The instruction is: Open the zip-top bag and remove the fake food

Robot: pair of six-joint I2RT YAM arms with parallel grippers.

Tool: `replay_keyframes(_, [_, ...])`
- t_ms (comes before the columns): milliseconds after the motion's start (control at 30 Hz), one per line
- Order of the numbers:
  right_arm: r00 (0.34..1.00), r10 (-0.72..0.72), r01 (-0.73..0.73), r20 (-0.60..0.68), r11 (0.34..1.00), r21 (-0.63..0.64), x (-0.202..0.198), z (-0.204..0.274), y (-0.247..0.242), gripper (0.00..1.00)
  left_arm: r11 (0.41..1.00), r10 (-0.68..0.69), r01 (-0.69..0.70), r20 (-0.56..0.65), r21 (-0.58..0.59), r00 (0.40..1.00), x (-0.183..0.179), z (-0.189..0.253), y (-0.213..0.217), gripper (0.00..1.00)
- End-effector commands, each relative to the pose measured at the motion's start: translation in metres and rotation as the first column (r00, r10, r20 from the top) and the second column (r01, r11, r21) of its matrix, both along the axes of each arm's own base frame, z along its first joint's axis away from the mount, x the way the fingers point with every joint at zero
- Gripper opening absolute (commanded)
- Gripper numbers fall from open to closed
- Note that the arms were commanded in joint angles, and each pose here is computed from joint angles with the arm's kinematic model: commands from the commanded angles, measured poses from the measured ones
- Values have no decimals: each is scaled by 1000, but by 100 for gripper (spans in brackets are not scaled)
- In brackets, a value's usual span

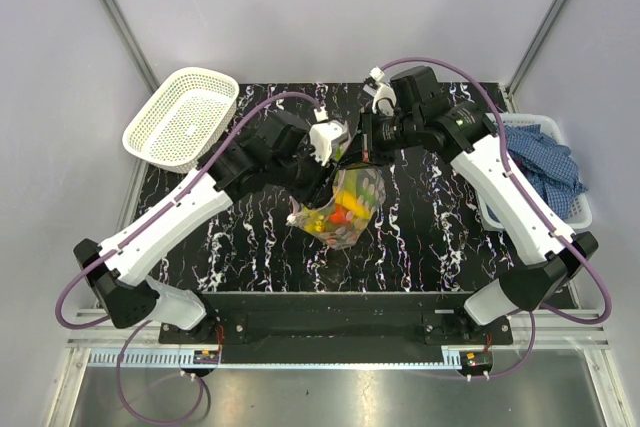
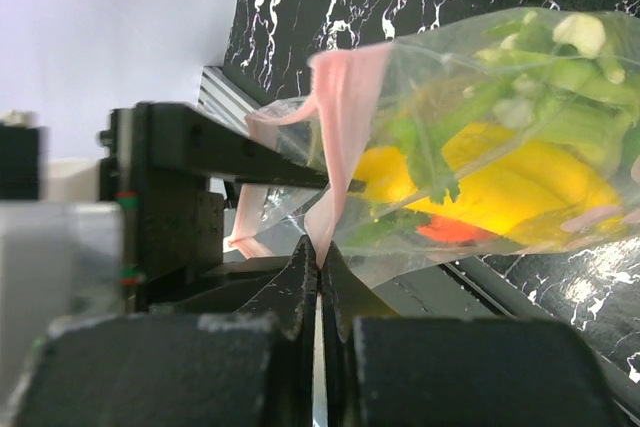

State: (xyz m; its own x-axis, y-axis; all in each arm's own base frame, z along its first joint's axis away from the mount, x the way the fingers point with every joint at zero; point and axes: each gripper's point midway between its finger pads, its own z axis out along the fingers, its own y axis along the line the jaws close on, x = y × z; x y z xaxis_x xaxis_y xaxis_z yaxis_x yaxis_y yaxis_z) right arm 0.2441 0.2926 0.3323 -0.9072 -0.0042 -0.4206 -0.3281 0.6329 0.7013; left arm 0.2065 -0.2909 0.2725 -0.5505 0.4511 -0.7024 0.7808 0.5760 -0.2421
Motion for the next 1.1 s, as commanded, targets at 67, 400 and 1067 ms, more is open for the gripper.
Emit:
replay_keyframes(67, [997, 33, -39, 75, 997, 73, -10, 25, 2, 0, 999, 28, -26, -48, 33, 998, -2, -16, 4, 48])
replay_keyframes(400, [998, 34, -39, 59, 996, 80, -14, 20, 2, 0, 994, 108, -104, 170, -36, 979, 20, 17, 6, 52])
replay_keyframes(1067, [997, 45, -51, 60, 994, 98, -17, 22, 3, 0, 993, -14, 3, 91, 120, 996, 14, -61, 4, 63])
